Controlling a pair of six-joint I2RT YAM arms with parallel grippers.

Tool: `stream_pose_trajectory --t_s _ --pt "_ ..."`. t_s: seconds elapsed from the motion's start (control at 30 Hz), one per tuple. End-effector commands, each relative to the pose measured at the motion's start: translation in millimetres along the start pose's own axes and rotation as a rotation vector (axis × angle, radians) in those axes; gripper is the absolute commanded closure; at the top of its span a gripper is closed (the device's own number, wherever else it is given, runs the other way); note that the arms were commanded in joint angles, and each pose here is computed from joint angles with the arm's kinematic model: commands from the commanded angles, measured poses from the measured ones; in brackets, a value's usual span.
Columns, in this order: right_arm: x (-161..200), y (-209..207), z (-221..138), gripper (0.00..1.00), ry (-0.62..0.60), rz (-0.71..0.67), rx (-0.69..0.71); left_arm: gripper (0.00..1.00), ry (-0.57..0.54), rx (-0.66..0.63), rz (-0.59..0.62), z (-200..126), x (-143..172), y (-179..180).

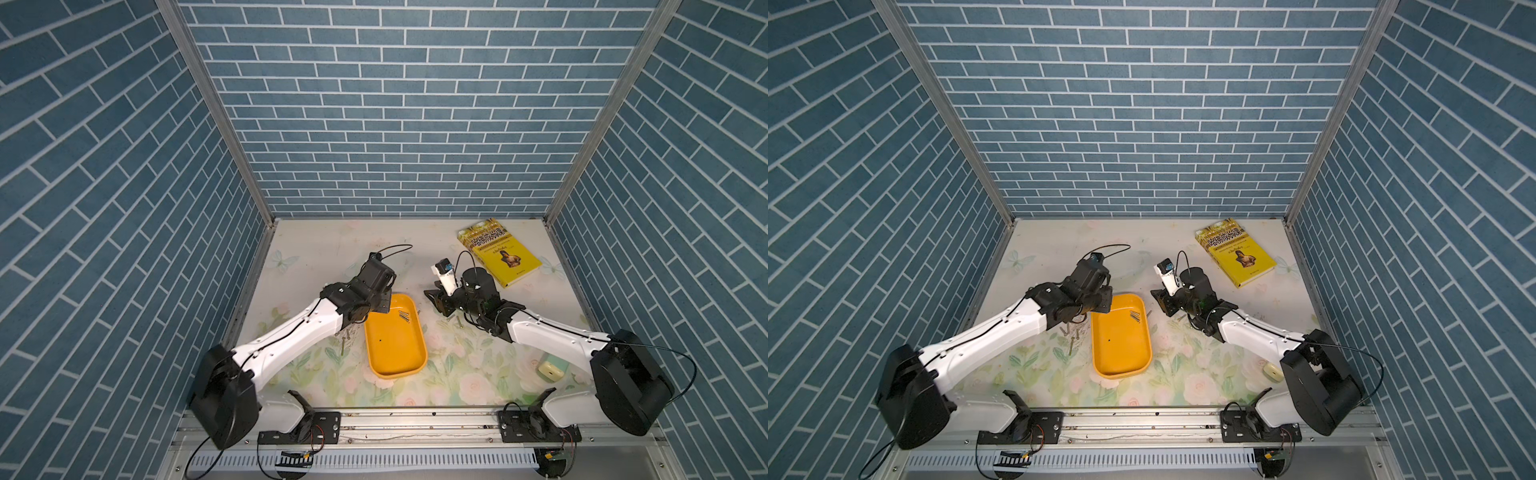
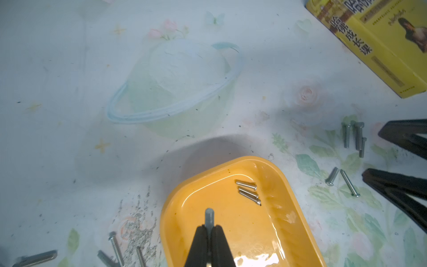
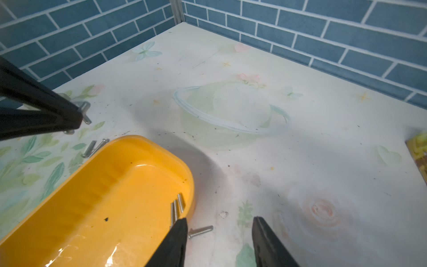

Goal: Take out the screws from the storage box
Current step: Pick up the screw from the storage box, then place the screw at the center of the board, then adjust the storage box at the center of the board.

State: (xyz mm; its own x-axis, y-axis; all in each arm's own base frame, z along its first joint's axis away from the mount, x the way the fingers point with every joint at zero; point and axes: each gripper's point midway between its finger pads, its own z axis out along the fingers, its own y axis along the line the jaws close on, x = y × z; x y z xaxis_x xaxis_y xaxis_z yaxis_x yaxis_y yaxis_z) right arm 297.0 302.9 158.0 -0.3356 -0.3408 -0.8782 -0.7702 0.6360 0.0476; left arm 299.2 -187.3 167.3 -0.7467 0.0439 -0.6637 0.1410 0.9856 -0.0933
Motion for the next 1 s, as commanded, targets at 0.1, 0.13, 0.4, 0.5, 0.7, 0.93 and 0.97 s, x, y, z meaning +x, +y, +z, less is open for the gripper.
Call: stream_pose_trajectory --t_s 0.1,0.13,0.4,0.5,0.7,0.93,0.97 --pt "8 28 18 0.54 0.145 -0.133 0.021 1.0 -0.215 -0.185 -0.226 -23 5 64" --pt "9 32 21 0.54 0.166 -0.144 0.022 1.0 -0.243 -0.185 -0.251 -27 7 70" --pt "24 61 44 0.54 0.319 -0.244 0.031 1.0 -0.241 -0.236 -0.378 -20 40 112" --pt "36 64 52 0.54 0.388 -0.255 0.041 1.0 -0.165 -0.231 -0.412 -1 58 126" --pt "64 63 68 0.56 0.519 -0.243 0.055 1.0 0.031 -0.243 -0.458 36 93 146" --pt "83 57 79 0.57 0.591 -0.241 0.089 1.0 0.147 -0.264 -0.449 55 118 149" --pt "83 57 80 0.57 0.595 -0.24 0.085 1.0 0.142 -0.262 -0.453 54 116 149"
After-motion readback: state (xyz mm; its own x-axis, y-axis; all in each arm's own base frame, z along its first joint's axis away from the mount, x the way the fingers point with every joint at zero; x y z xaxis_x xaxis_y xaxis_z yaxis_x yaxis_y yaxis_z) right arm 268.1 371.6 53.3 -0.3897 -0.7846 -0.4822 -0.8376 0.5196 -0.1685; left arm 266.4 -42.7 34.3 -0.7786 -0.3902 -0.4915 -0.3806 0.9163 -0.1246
